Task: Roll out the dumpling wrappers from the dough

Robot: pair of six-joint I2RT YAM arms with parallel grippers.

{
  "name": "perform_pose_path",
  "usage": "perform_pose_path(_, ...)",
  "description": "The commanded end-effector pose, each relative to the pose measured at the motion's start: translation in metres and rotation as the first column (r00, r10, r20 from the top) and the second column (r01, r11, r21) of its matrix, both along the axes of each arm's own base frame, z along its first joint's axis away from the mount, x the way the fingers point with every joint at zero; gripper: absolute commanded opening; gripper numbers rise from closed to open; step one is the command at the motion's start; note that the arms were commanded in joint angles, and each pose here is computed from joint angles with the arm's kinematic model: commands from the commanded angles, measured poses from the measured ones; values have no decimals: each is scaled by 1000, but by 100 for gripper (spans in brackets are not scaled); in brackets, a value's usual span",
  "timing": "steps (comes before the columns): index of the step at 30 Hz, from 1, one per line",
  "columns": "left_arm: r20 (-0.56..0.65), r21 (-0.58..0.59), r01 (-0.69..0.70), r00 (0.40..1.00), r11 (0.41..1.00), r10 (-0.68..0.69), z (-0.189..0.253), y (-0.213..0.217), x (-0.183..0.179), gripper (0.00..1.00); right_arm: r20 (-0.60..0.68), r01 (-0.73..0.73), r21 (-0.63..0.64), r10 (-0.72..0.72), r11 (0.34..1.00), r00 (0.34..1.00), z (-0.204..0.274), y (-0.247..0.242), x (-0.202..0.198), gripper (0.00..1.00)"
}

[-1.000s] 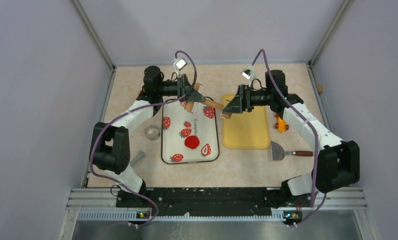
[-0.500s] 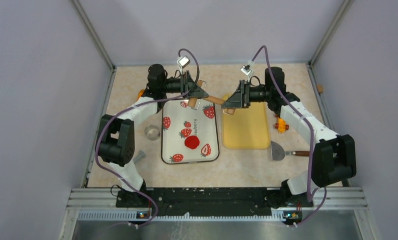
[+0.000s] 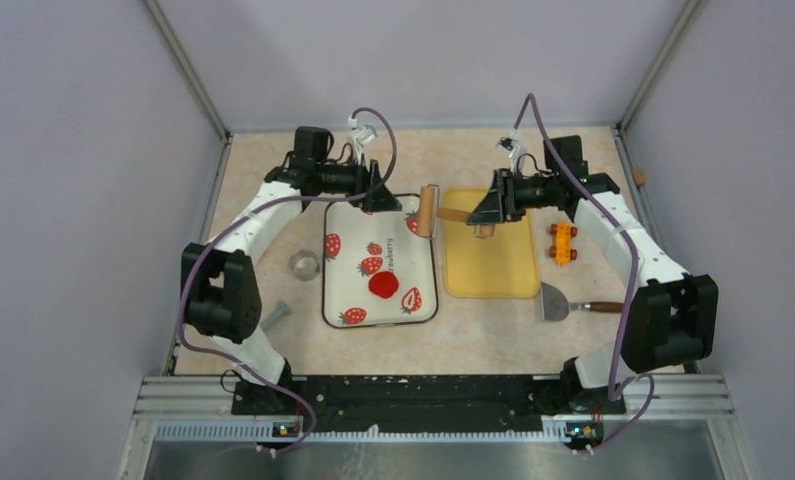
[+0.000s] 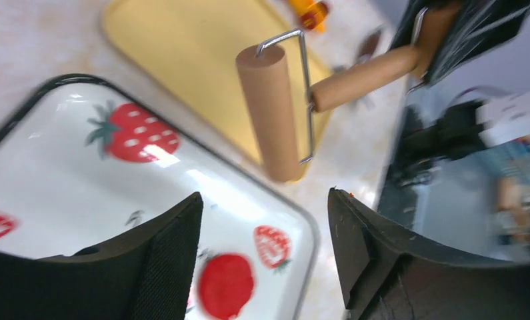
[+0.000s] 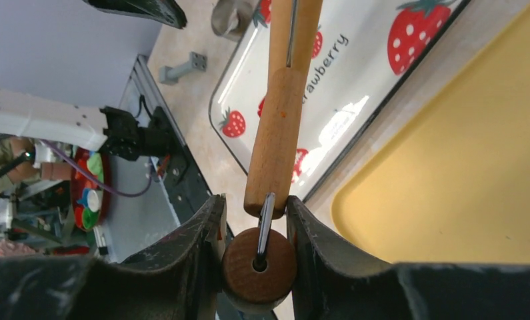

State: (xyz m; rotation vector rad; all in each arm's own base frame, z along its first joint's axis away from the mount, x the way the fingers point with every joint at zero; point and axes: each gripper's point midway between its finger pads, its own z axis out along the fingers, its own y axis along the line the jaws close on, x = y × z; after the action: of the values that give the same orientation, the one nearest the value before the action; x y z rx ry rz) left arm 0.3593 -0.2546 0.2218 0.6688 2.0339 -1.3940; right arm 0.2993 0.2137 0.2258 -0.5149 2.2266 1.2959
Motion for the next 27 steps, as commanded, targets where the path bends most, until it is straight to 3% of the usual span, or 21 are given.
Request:
perform_pose_path(1, 458, 301, -7, 878, 954, -138, 16, 28, -20, 73, 42, -90, -50, 92, 995, 995, -1, -7, -15, 0)
perform_pose_path(4, 711, 340, -45, 666, 939, -226, 33, 3, -32, 75, -26, -71, 16, 71, 997, 997, -2, -1, -21, 0)
perform_pose_path(6, 795, 339, -53, 549, 939, -256, 45, -17, -42, 75, -69, -73, 61, 77, 995, 995, -3, 3, -27, 0)
perform_pose_path(14, 826, 437, 90, 353, 895, -439, 19, -78, -71, 74, -140, -90, 127, 107, 988, 984, -6, 6, -44, 0)
perform_pose_path(23, 774, 498, 199, 336, 844, -536, -17, -104, -75, 69, -156, -94, 170, 121, 981, 980, 3, 7, -55, 0)
perform_pose_path(27, 753, 522, 231, 327, 821, -570, -31, -108, -76, 52, -155, -88, 166, 114, 982, 981, 3, 6, -57, 0)
